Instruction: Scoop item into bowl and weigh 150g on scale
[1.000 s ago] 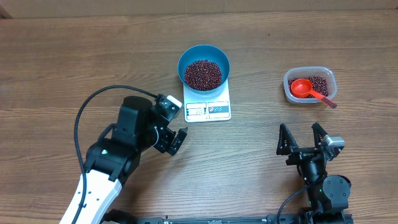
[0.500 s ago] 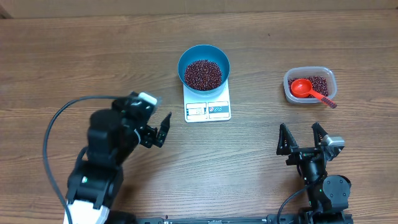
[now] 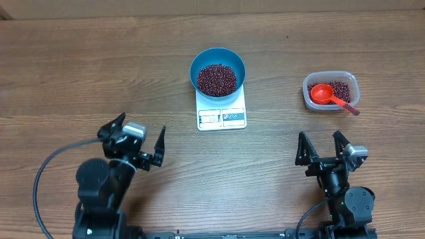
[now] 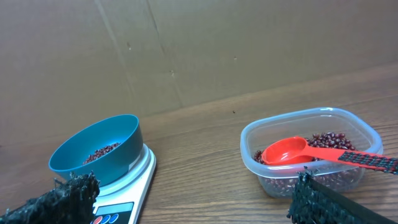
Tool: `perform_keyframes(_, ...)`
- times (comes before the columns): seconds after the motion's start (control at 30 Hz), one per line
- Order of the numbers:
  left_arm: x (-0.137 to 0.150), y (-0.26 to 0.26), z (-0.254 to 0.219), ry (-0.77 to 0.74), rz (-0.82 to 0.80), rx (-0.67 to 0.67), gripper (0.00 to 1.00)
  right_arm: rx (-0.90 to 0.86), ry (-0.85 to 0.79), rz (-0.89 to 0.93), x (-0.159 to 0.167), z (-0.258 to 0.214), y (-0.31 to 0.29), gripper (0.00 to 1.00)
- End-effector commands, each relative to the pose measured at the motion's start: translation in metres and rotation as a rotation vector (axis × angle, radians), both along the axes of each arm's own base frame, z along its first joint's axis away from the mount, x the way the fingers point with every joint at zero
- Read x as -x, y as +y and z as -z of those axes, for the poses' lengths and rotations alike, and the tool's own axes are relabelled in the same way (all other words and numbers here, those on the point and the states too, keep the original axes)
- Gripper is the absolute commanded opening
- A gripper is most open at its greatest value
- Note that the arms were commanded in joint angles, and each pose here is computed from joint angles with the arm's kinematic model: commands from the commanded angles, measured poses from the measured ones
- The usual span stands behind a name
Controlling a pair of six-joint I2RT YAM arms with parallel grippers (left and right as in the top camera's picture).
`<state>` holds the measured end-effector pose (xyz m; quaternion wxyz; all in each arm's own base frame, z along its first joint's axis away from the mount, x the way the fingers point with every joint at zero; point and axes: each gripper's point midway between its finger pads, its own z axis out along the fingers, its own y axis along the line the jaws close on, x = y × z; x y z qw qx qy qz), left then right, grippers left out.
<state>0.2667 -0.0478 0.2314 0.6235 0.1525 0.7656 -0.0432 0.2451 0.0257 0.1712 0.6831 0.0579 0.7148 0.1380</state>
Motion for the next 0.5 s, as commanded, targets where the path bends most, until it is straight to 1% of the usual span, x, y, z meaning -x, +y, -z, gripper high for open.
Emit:
perform_keyframes(0.0,0.006,0.006,0.005,-0.036,-0.023,0.032,0.99,-0.002,-0.005,0.000,0.000,0.002,0.000,1.00)
perform_keyframes(0.13,0.011,0.012,0.007,-0.083,-0.049,0.043,1.00,-0.003,-0.005,0.000,0.000,0.002,0.000,1.00)
perform_keyframes(0.47,0.020,0.024,0.014,-0.142,-0.099,0.046,0.99,-0.002,-0.005,0.000,0.000,0.002,0.000,1.00)
